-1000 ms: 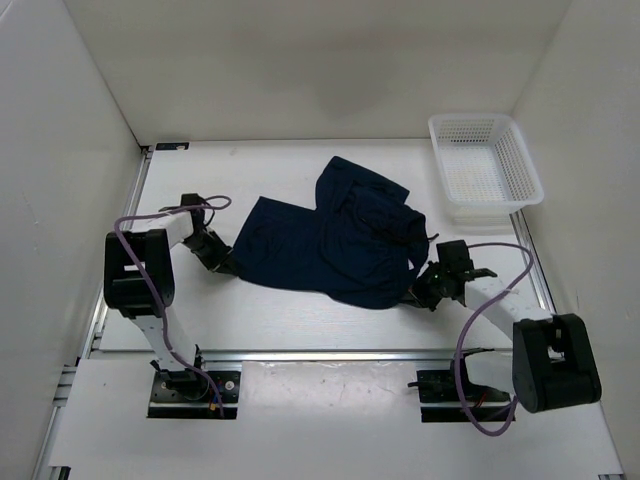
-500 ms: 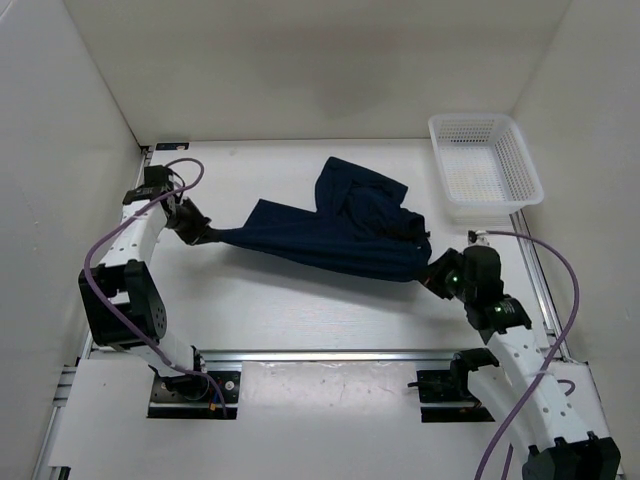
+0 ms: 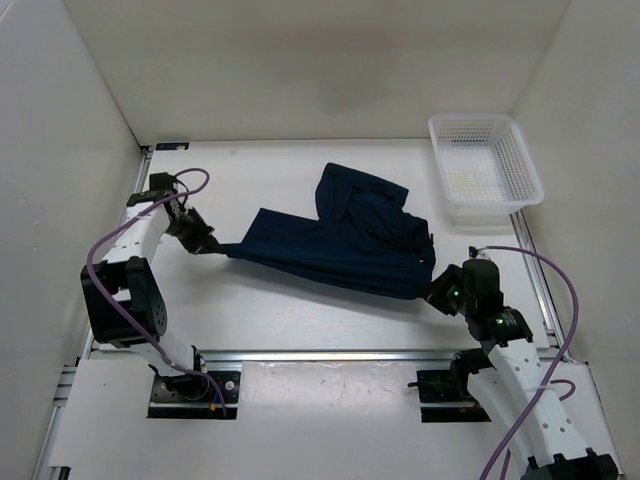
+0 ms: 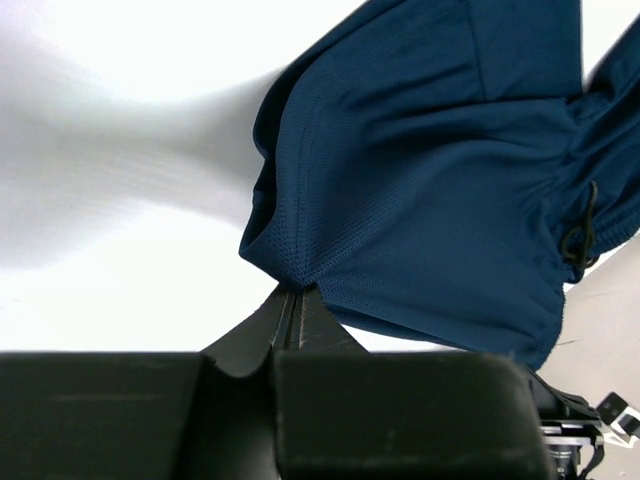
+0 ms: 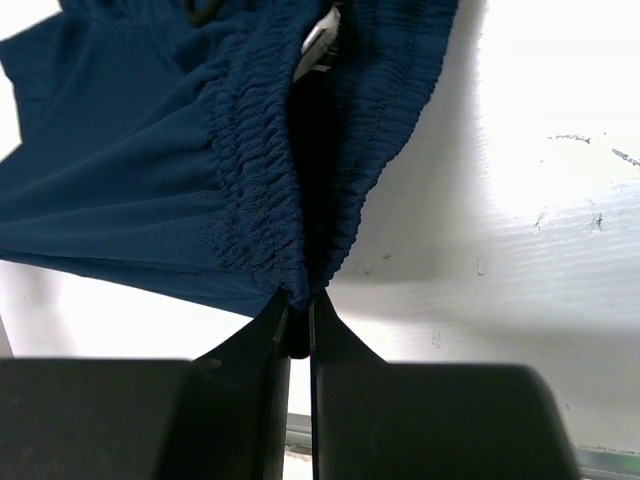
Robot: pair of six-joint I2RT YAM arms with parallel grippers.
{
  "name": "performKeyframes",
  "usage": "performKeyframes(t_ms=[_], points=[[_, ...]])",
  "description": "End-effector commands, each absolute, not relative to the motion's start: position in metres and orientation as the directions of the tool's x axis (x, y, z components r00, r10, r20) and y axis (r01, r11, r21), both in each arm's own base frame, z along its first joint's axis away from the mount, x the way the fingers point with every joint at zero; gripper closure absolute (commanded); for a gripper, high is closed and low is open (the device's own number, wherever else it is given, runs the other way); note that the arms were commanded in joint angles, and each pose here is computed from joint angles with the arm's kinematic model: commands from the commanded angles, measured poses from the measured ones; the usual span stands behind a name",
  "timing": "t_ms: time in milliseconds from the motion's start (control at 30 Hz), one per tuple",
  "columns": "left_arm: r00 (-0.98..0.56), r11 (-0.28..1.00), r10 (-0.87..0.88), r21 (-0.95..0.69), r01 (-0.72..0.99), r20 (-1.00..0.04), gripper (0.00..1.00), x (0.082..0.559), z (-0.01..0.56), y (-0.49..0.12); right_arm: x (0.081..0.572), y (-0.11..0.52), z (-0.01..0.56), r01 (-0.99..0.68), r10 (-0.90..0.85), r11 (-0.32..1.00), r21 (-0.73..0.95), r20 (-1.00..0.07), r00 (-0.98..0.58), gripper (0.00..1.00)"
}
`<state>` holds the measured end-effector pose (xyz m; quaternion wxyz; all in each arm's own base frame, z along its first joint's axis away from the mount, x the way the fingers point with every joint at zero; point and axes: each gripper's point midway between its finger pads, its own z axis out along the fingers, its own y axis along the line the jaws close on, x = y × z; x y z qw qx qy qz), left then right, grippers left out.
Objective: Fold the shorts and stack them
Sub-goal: Flatten the shorts out
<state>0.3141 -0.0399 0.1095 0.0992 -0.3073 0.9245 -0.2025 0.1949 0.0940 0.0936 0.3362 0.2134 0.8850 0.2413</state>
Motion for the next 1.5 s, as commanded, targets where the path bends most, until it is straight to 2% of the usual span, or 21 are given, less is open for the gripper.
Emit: performKeyframes(t_ms=[0, 33, 100, 133, 233, 300, 333, 400, 500, 600, 633, 700, 767, 833, 867, 1033, 1300, 1433, 1467], points=[[-0.786, 0.749, -0.604, -0.428, -0.505, -0.129, 0.90, 0.308, 0.118, -0.031, 0.191, 0.080, 0.089, 0.242, 0.533, 0.817, 0.523, -0.527, -0.661, 1.00], [-0.788, 0.749, -0.604, -0.423, -0.511, -0.118, 0.90, 0.304, 0.114, -0.032, 0.188, 0.080, 0.086, 0.252, 0.540, 0.813, 0.525, -0.519, -0.663, 1.00], [-0.789, 0.747, -0.603, -0.432, -0.506, -0.118, 0.90, 0.303, 0.114, -0.033, 0.186, 0.080, 0.084, 0.257, 0.539, 0.814, 0.520, -0.513, -0.668, 0.92], [-0.796, 0.752, -0.594, -0.431, -0.499, -0.116, 0.90, 0.299, 0.113, -0.037, 0.186, 0.080, 0.082, 0.270, 0.546, 0.810, 0.521, -0.501, -0.671, 0.76], [-0.801, 0.756, -0.587, -0.430, -0.493, -0.115, 0.90, 0.293, 0.112, -0.040, 0.181, 0.082, 0.076, 0.286, 0.552, 0.804, 0.521, -0.474, -0.686, 0.55], [-0.803, 0.754, -0.586, -0.438, -0.489, -0.112, 0.90, 0.290, 0.113, -0.042, 0.181, 0.084, 0.080, 0.289, 0.557, 0.797, 0.529, -0.462, -0.690, 0.56], [-0.808, 0.759, -0.578, -0.439, -0.482, -0.113, 0.90, 0.288, 0.113, -0.045, 0.179, 0.083, 0.079, 0.306, 0.562, 0.795, 0.524, -0.445, -0.697, 0.64], [-0.808, 0.757, -0.577, -0.450, -0.474, -0.118, 0.90, 0.288, 0.116, -0.047, 0.180, 0.082, 0.086, 0.328, 0.573, 0.791, 0.516, -0.438, -0.693, 0.72], [-0.809, 0.757, -0.577, -0.449, -0.475, -0.117, 0.90, 0.285, 0.116, -0.047, 0.182, 0.084, 0.094, 0.341, 0.569, 0.793, 0.505, -0.415, -0.710, 0.72], [-0.809, 0.757, -0.577, -0.449, -0.475, -0.117, 0.90, 0.285, 0.116, -0.047, 0.185, 0.093, 0.100, 0.298, 0.532, 0.804, 0.514, -0.399, -0.747, 0.60], [-0.809, 0.757, -0.577, -0.449, -0.475, -0.117, 0.90, 0.285, 0.116, -0.047, 0.184, 0.101, 0.096, 0.285, 0.510, 0.805, 0.520, -0.361, -0.780, 0.49], [-0.810, 0.756, -0.577, -0.446, -0.479, -0.109, 0.90, 0.282, 0.113, -0.047, 0.192, 0.107, 0.102, 0.253, 0.480, 0.812, 0.526, -0.355, -0.802, 0.37], [-0.808, 0.757, -0.576, -0.453, -0.471, -0.125, 0.90, 0.284, 0.116, -0.047, 0.197, 0.107, 0.086, 0.252, 0.436, 0.842, 0.478, -0.325, -0.840, 0.32], [-0.807, 0.757, -0.576, -0.453, -0.471, -0.125, 0.90, 0.285, 0.116, -0.047, 0.201, 0.115, 0.078, 0.226, 0.397, 0.845, 0.485, -0.285, -0.873, 0.35], [-0.809, 0.757, -0.577, -0.449, -0.475, -0.117, 0.90, 0.282, 0.113, -0.047, 0.208, 0.121, 0.079, 0.184, 0.372, 0.842, 0.506, -0.301, -0.878, 0.41], [-0.809, 0.757, -0.577, -0.449, -0.475, -0.117, 0.90, 0.282, 0.113, -0.047, 0.212, 0.131, 0.067, 0.164, 0.331, 0.836, 0.523, -0.243, -0.912, 0.56], [-0.804, 0.752, -0.584, -0.451, -0.482, -0.114, 0.90, 0.285, 0.114, -0.047, 0.212, 0.153, 0.056, 0.101, 0.251, 0.838, 0.537, -0.213, -0.944, 0.64], [-0.804, 0.750, -0.582, -0.464, -0.471, -0.125, 0.90, 0.298, 0.121, -0.047, 0.236, 0.164, 0.064, 0.046, 0.208, 0.856, 0.516, -0.261, -0.943, 1.00], [-0.806, 0.747, -0.579, -0.477, -0.464, -0.124, 0.90, 0.303, 0.124, -0.049, 0.256, 0.166, 0.080, 0.030, 0.204, 0.864, 0.502, -0.296, -0.933, 1.00]])
